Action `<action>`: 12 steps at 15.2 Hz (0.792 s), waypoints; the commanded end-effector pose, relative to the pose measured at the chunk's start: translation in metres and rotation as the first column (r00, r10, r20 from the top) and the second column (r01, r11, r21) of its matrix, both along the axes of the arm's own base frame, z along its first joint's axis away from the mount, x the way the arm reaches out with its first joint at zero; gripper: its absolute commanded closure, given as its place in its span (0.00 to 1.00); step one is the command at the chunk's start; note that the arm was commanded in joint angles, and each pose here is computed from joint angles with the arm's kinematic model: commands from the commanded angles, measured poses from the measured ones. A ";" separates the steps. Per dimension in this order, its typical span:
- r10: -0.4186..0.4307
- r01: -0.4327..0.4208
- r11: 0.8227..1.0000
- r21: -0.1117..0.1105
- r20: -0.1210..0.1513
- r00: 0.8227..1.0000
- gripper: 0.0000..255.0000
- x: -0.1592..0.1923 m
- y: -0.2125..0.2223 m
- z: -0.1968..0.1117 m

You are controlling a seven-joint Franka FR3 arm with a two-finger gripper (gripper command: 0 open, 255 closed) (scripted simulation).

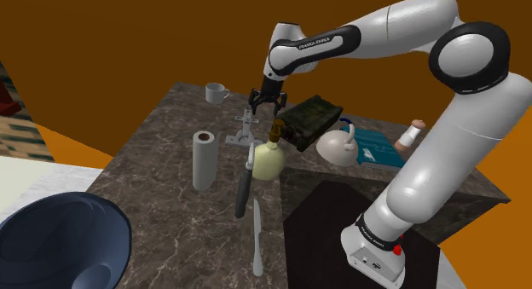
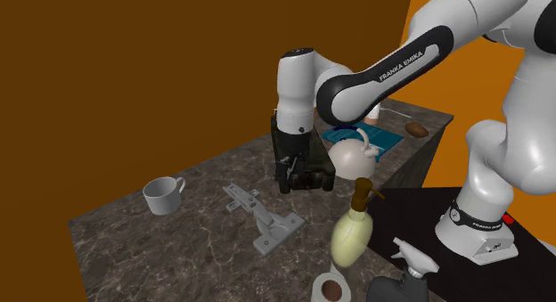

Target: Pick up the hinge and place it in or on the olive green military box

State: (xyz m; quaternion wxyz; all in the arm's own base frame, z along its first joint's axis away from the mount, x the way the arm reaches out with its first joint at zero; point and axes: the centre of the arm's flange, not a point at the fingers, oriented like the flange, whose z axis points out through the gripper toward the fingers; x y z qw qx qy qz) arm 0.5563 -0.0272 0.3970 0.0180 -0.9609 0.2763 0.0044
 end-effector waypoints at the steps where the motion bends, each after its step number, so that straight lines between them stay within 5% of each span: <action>1: -0.048 0.048 0.999 0.005 0.002 0.999 0.00 0.020 -0.008 -0.015; 12: -0.295 0.295 0.955 0.036 -0.001 0.955 0.00 0.119 -0.060 -0.107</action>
